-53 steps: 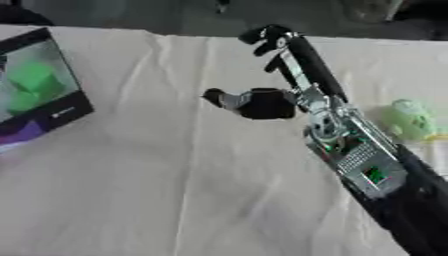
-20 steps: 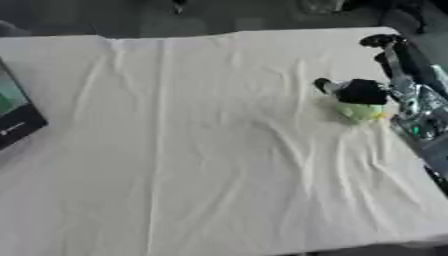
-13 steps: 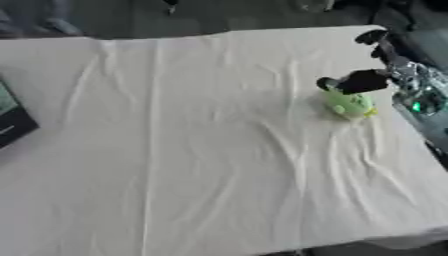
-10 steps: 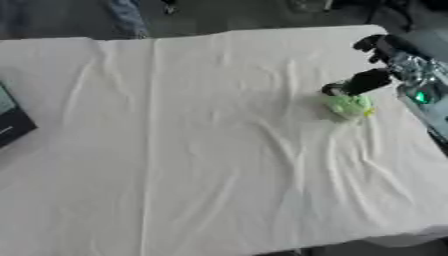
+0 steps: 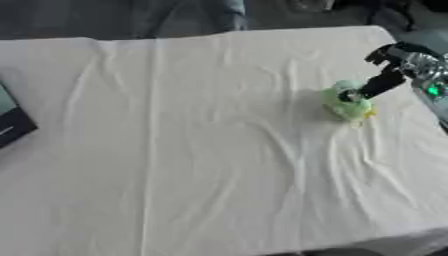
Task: Pick up the objects with one hand, pass them to the other hand, and then place them into the box on the other side of the table.
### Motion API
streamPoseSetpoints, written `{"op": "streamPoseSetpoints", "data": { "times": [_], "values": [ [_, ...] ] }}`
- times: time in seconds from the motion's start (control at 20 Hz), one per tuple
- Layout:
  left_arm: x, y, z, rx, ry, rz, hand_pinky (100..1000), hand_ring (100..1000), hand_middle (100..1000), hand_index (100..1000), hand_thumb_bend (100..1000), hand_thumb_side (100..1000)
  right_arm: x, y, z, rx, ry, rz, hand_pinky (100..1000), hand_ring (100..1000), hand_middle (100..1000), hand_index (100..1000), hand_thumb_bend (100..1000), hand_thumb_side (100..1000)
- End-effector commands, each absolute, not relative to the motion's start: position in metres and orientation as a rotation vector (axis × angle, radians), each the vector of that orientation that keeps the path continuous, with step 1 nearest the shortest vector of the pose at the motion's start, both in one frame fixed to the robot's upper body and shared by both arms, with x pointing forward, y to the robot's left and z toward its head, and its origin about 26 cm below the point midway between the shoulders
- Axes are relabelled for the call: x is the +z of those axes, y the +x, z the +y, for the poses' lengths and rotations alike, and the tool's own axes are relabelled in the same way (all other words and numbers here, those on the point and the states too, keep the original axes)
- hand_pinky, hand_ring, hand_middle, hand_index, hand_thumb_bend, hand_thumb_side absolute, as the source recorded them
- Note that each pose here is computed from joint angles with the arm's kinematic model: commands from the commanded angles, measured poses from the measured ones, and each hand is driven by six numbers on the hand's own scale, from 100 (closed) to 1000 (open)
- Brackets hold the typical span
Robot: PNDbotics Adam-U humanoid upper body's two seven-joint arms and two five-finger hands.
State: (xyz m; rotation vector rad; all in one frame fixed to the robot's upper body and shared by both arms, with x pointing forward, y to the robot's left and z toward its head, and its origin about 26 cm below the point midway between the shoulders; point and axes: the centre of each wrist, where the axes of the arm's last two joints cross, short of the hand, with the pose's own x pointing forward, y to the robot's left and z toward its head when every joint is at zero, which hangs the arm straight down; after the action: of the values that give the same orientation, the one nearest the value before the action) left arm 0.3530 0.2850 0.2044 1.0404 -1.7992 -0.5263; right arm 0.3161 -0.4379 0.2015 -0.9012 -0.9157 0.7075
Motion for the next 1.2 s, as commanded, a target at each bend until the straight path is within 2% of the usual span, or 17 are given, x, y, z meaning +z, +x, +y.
{"op": "streamPoseSetpoints", "data": {
  "times": [0.05, 0.65, 1.2],
  "values": [
    [0.213, 0.353, 0.287, -0.523, 1.069, -1.819, 916, 683, 693, 735, 362, 471, 0.218, 0.316, -0.448, 0.707, -0.957, -0.894, 979, 864, 880, 887, 609, 240],
    [0.212, 0.353, 0.285, -0.512, 1.065, -1.819, 916, 684, 691, 731, 353, 471, 0.199, 0.323, -0.452, 0.689, -0.953, -0.841, 989, 860, 867, 883, 593, 233],
    [0.211, 0.354, 0.283, -0.508, 1.062, -1.821, 917, 684, 690, 729, 346, 472, 0.186, 0.327, -0.449, 0.697, -0.937, -0.795, 1000, 845, 811, 869, 517, 205]
  ]
}}
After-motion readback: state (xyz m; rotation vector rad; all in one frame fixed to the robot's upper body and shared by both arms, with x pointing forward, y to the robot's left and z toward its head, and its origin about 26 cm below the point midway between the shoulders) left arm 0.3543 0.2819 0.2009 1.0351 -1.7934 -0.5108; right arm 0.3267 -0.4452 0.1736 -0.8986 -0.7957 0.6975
